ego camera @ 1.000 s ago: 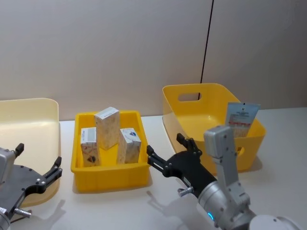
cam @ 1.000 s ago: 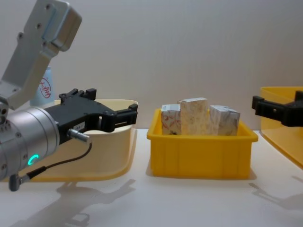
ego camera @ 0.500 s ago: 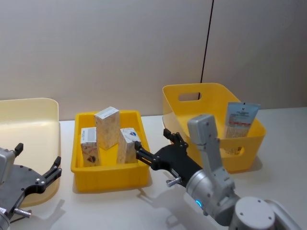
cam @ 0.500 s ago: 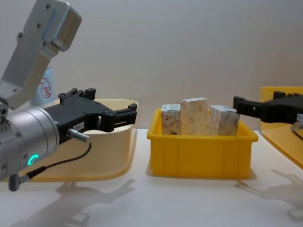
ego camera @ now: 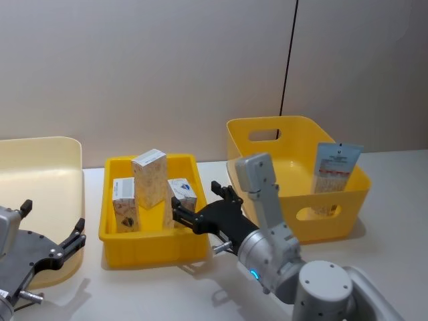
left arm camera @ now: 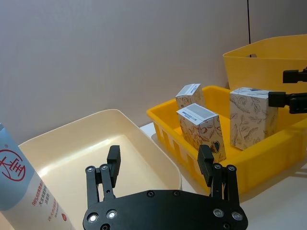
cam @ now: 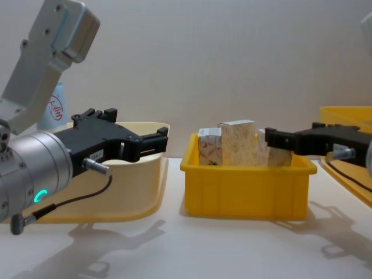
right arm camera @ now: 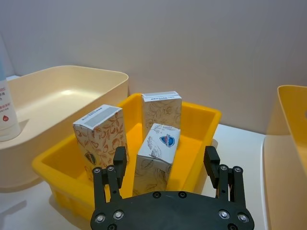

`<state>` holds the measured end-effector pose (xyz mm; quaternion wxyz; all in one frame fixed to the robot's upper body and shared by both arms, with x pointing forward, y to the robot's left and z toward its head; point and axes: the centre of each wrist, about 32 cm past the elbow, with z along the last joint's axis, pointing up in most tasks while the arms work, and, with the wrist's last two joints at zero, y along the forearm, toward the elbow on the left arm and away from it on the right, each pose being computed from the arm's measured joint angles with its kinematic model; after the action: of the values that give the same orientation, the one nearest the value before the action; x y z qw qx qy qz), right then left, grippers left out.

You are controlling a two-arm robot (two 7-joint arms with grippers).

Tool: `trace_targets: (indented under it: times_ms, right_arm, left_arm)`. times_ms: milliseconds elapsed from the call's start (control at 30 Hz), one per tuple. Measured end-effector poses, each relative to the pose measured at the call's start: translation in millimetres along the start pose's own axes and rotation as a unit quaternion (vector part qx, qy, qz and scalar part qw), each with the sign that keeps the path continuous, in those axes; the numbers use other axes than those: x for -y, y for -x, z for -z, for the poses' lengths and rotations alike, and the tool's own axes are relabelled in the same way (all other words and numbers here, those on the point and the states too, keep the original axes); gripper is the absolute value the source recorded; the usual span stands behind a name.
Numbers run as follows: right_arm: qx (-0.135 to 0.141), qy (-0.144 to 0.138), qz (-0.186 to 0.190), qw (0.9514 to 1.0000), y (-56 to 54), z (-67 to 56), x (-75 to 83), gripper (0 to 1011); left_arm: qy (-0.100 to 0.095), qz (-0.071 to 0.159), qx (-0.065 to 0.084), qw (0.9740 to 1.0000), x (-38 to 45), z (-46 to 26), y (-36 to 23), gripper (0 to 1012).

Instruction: Bimanual collaborative sorting of washing and personal care products

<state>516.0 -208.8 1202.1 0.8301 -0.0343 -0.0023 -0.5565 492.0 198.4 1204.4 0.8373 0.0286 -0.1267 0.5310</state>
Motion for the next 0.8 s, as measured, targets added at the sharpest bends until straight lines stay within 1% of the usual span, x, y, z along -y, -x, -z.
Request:
trace_targets:
  times_ms: [33, 300, 600, 767, 800]
  right_arm:
    - [-0.001, 0.004, 0.001, 1.0, 2.1, -0.1, -4.2, 1001]
    - [-0.002, 0.016, 0.004, 0.9999, 8.4, 1.2, -17.0, 1001]
    - [0.0, 0.026, 0.014, 0.9996, 14.1, 2.5, -28.1, 1001]
    - [0.002, 0.029, 0.018, 0.9994, 16.4, 2.8, -32.3, 912]
    - [0.002, 0.03, 0.018, 0.9994, 17.1, 2.8, -33.2, 881]
  left_arm:
    - [0.0, 0.0, 0.0, 1.0, 0.0, 0.0, 0.0, 1003]
    - [0.0, 0.0, 0.0, 1.0, 0.0, 0.0, 0.0, 1003]
    - [0.0, 0.0, 0.0, 1.0, 0.0, 0.0, 0.0, 1003]
    - [0.0, 0.0, 0.0, 1.0, 0.0, 0.0, 0.0, 1003]
    - [0.0, 0.0, 0.0, 1.0, 0.0, 0.0, 0.0, 1003]
